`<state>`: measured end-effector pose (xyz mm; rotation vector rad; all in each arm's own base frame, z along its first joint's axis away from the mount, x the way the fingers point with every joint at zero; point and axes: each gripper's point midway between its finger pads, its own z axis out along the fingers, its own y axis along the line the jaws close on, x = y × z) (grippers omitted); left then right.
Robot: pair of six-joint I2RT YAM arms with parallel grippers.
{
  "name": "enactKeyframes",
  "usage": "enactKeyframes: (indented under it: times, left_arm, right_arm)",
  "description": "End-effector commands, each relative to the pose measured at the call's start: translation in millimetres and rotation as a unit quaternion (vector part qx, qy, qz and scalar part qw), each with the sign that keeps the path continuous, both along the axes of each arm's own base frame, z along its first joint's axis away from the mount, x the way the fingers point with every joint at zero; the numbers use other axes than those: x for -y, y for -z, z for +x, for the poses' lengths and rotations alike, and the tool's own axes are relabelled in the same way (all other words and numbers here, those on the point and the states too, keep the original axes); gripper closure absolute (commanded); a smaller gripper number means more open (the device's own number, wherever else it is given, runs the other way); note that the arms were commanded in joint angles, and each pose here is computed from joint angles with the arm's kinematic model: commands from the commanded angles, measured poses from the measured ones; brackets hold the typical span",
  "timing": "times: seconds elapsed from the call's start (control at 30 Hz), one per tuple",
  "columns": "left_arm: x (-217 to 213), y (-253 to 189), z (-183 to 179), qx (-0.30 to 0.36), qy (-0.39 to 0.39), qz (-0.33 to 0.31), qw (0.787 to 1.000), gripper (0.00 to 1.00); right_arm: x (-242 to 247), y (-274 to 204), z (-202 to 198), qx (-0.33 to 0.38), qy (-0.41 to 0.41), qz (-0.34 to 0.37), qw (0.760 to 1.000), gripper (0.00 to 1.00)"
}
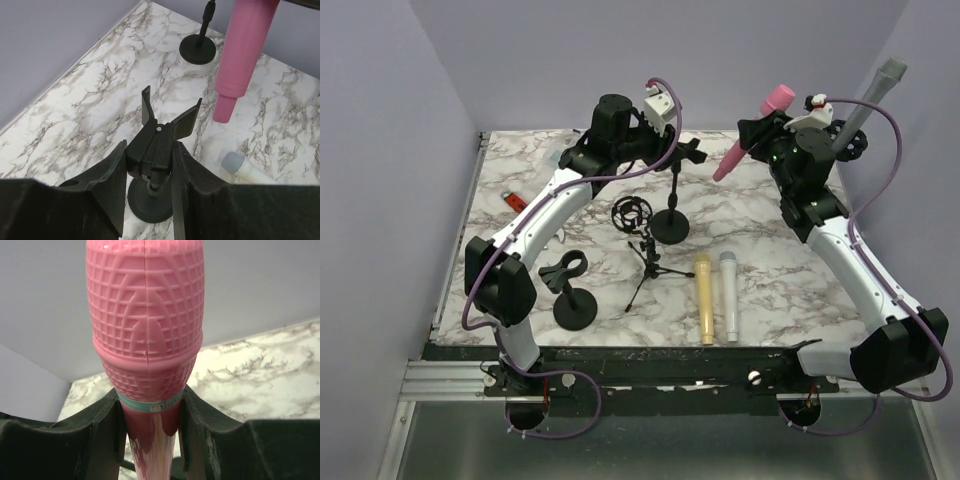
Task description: Remove the microphone from the stand
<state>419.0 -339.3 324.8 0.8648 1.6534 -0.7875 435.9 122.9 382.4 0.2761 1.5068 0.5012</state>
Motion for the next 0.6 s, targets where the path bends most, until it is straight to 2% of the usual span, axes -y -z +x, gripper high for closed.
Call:
enactKeyframes:
  times: [0.0,0.07,0.17,0.23,0.33,0.4,0.57]
  left_arm:
    - [-10,18,-9,-0.027,-0.015,0.022,0.999,0.63]
    - [-9,17,-13,-0.034,-0.007,0.023,0.999,0.52]
    - [-9,14,-18,-0.056,-0.011,0.013,0.998,0.43]
    - [-11,10,-20,-0.06,-0.011,0.012,0.998,0.29]
    - [-12,4,-24,-0.069,-0.01,0.011,0.998,0.15]
    - [-13,-4,-26,-0.075,-0.014,0.007,0.997,0.02]
    - [-24,-27,-31,-0.099,-0.052,-0.007,0.994,0.01]
  right_arm:
    - [10,40,-20,-0.085,0.012,-0.03,0.996,0.99]
    - [16,53,-32,-0.115,0.016,-0.051,0.992,0.99]
    - [25,73,-54,-0.165,0.017,-0.078,0.983,0.99]
    - [31,94,-71,-0.205,0.018,-0.089,0.974,0.99]
    - [43,136,-100,-0.296,0.036,-0.095,0.95,0.99]
    - [46,163,-119,-0.357,0.038,-0.095,0.929,0.99]
    - [47,217,-162,-0.496,0.025,-0.112,0.861,0.95]
